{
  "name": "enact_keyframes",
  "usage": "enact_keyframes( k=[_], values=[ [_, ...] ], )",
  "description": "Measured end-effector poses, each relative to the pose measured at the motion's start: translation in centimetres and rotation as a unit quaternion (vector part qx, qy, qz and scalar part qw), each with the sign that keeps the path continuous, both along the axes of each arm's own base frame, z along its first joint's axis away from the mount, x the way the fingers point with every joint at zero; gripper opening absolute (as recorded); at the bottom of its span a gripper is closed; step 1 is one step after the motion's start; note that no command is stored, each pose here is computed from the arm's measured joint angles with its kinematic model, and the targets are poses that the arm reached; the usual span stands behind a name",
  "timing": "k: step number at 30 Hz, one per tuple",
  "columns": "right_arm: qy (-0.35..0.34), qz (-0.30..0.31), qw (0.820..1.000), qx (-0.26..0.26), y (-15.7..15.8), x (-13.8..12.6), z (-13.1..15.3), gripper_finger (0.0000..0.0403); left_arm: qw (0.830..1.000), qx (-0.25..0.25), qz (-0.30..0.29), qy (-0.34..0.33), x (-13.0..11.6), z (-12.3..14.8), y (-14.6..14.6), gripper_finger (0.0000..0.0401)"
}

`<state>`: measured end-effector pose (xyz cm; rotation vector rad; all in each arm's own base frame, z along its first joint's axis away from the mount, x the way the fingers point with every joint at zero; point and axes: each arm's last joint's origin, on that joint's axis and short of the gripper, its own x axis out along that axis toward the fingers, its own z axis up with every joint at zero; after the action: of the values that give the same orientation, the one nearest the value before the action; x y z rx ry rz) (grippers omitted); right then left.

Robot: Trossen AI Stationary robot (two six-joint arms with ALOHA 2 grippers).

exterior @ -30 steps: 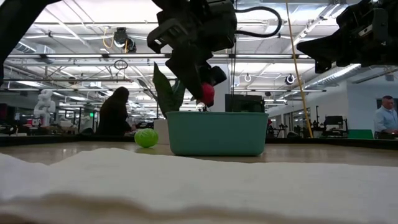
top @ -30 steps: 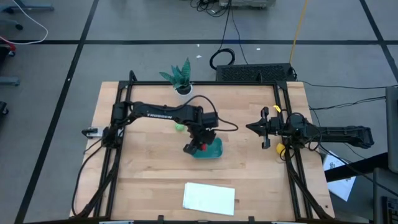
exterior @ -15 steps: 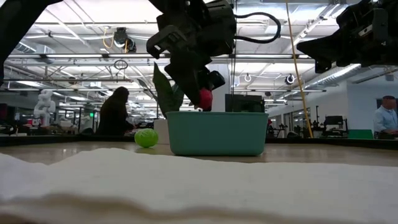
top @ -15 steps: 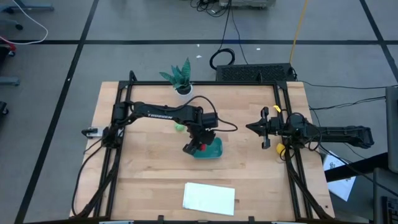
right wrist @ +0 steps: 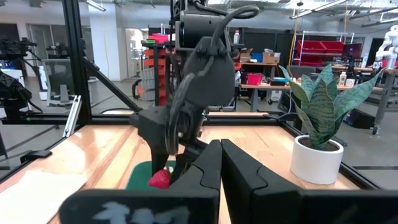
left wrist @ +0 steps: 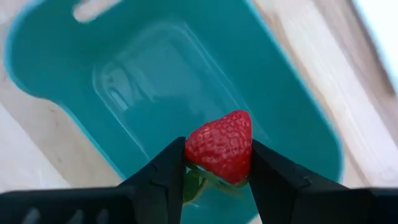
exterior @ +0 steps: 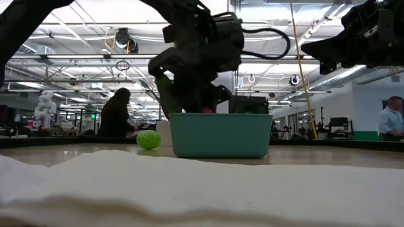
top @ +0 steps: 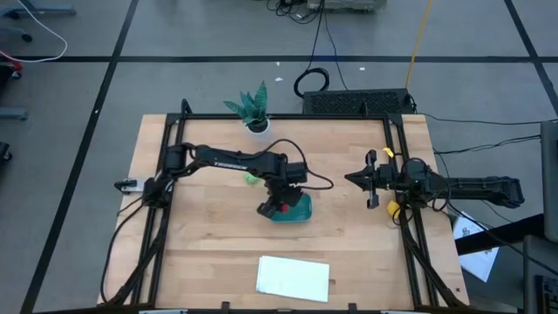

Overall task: Pick and placing Produce into tupperware
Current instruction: Put the red strawberry into the blue container

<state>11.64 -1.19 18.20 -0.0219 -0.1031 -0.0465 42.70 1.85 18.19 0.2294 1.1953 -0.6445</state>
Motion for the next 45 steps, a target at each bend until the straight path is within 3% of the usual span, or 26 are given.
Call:
enact_keyframes(
  k=[8,20,28,45],
  values=[
    [-0.002,0.000,1.000,0.000,0.00,0.00,0.04,0.0000,0.999,0.035,-0.030,0.003,-0.12,-0.39,0.13,0.0145],
    [-0.002,-0.001,1.000,0.000,0.00,0.00,0.04,0.0000,0.997,0.042,-0.064,-0.010,-0.07,-0.30,-0.34,0.0145],
    [-0.002,0.000,1.000,0.000,0.00,0.00,0.04,0.0000,0.999,0.011,-0.041,-0.005,-0.03,-0.25,-0.54,0.0145],
    [-0.002,-0.001,1.000,0.000,-0.01,0.00,0.04,0.0000,0.996,0.044,-0.069,-0.033,0.35,-0.22,-0.50,0.0145]
  ],
)
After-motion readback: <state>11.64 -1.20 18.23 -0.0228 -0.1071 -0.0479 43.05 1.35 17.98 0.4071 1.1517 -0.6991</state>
